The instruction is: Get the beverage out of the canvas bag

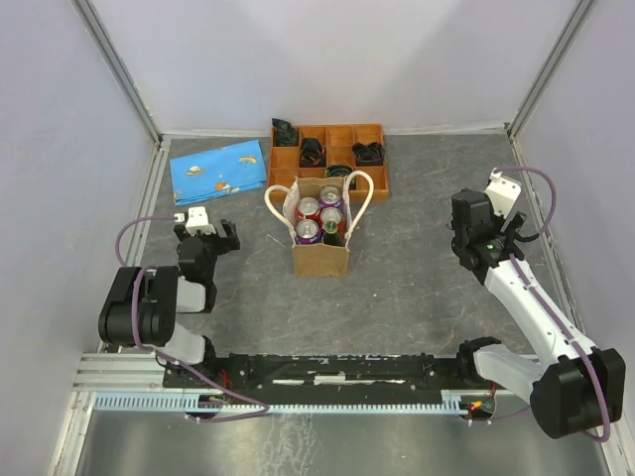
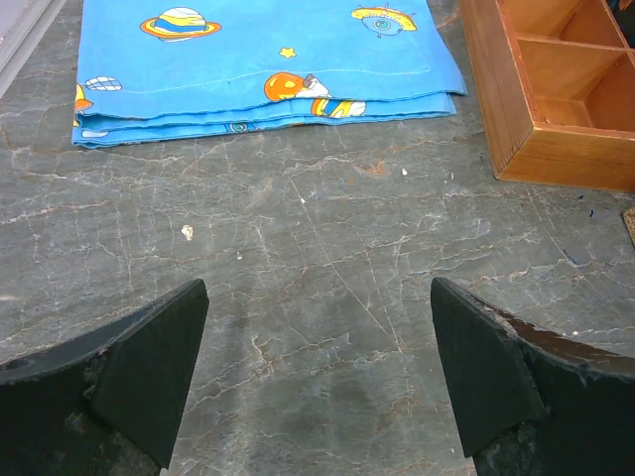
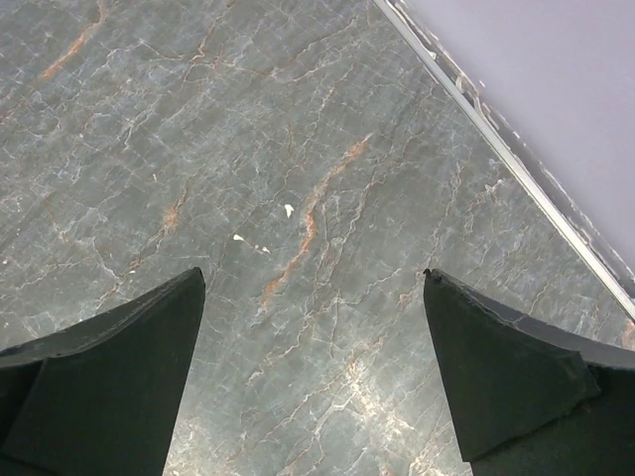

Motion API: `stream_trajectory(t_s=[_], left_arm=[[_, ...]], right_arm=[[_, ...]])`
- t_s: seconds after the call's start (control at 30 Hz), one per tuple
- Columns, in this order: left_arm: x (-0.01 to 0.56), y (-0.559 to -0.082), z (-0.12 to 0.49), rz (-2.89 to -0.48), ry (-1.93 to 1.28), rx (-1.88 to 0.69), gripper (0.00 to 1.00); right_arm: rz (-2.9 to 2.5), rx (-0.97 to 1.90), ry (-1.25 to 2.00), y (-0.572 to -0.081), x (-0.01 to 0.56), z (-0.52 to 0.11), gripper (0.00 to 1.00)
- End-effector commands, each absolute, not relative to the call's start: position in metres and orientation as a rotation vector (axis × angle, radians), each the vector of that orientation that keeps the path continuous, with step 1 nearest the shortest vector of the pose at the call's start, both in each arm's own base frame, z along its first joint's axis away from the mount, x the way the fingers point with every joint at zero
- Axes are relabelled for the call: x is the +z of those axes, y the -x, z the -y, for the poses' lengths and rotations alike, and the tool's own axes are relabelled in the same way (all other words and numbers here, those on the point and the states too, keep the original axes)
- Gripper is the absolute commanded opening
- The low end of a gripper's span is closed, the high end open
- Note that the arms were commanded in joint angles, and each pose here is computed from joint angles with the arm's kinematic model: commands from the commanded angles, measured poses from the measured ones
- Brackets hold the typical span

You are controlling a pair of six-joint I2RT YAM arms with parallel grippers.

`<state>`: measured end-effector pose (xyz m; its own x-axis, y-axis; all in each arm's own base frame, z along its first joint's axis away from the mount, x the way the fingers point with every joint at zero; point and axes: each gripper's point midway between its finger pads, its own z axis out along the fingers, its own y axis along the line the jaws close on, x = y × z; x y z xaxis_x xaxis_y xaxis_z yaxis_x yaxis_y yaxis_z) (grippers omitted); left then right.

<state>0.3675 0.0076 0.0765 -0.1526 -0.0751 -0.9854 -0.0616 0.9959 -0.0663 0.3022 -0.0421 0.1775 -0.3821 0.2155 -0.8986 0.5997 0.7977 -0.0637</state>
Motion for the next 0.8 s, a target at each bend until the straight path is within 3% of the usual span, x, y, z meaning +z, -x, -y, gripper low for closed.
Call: stream_trajectory(t_s=[0.0, 0.47, 0.77], left_arm=[[0.091, -0.377, -0.006, -1.676, 0.047, 0.008, 0.99], [0.091, -0.377, -0.006, -1.677, 0.048, 0.009, 0.99], [0.091, -0.377, -0.006, -1.676, 0.048, 0.008, 0.99]], right_arm=[[-1.938, -0.49, -0.64, -0.301, 0.181, 0.045, 0.99], [-1.978, -0.455, -0.561, -0.304, 0.186, 0.033, 0.99], [-1.967, -0.297, -0.259, -0.324, 0.219, -0.026, 0.99]])
